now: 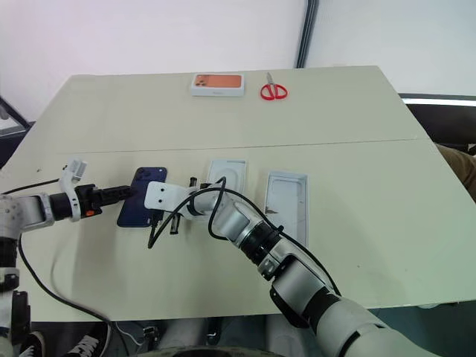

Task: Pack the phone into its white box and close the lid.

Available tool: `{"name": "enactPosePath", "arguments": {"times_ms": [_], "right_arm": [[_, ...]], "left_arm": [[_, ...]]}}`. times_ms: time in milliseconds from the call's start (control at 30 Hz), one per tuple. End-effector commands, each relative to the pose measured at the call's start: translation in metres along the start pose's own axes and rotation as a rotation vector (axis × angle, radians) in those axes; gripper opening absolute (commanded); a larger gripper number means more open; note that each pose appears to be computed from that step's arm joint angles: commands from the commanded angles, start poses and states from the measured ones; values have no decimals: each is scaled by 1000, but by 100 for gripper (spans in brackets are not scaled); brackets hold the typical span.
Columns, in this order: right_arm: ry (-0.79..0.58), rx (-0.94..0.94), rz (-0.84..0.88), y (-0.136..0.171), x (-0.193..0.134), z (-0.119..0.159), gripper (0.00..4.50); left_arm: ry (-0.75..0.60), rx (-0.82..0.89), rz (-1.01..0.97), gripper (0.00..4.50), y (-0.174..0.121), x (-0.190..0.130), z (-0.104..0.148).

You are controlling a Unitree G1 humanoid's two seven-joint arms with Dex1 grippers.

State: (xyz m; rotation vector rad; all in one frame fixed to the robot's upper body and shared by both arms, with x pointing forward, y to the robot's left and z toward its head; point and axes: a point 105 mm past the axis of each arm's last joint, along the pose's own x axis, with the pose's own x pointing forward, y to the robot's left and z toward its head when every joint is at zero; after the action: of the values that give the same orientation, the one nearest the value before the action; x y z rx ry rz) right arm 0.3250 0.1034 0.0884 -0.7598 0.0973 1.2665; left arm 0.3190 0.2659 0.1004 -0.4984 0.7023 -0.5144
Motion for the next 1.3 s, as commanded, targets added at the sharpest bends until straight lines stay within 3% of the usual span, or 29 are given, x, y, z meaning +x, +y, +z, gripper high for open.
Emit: {"name": "enactPosePath", "arguments": {"times_ms": [33,433,633,900,1033,1300], "right_arm": [[-29,-40,-47,-13,-3,13,10],[-21,-48,-59,-16,-5,8,10],[-24,-46,-56,-15,-6,7,10],[-24,-72,-66,-17,-6,6,10],[-23,-64,-59,-16,-8,5,10],[100,-86,-51,-30,-33,-20,10]], "left_arm": [[174,-129,-1,418,8,24,-48],[256,-204,-137,418,-21,38,-62],[223,-204,-139,418,-21,39,-55],[286,-210,-161,418,-30,46,-72],[261,-196,-138,418,-26,46,-68],[240,-175,-122,418,-21,42,-62]]}}
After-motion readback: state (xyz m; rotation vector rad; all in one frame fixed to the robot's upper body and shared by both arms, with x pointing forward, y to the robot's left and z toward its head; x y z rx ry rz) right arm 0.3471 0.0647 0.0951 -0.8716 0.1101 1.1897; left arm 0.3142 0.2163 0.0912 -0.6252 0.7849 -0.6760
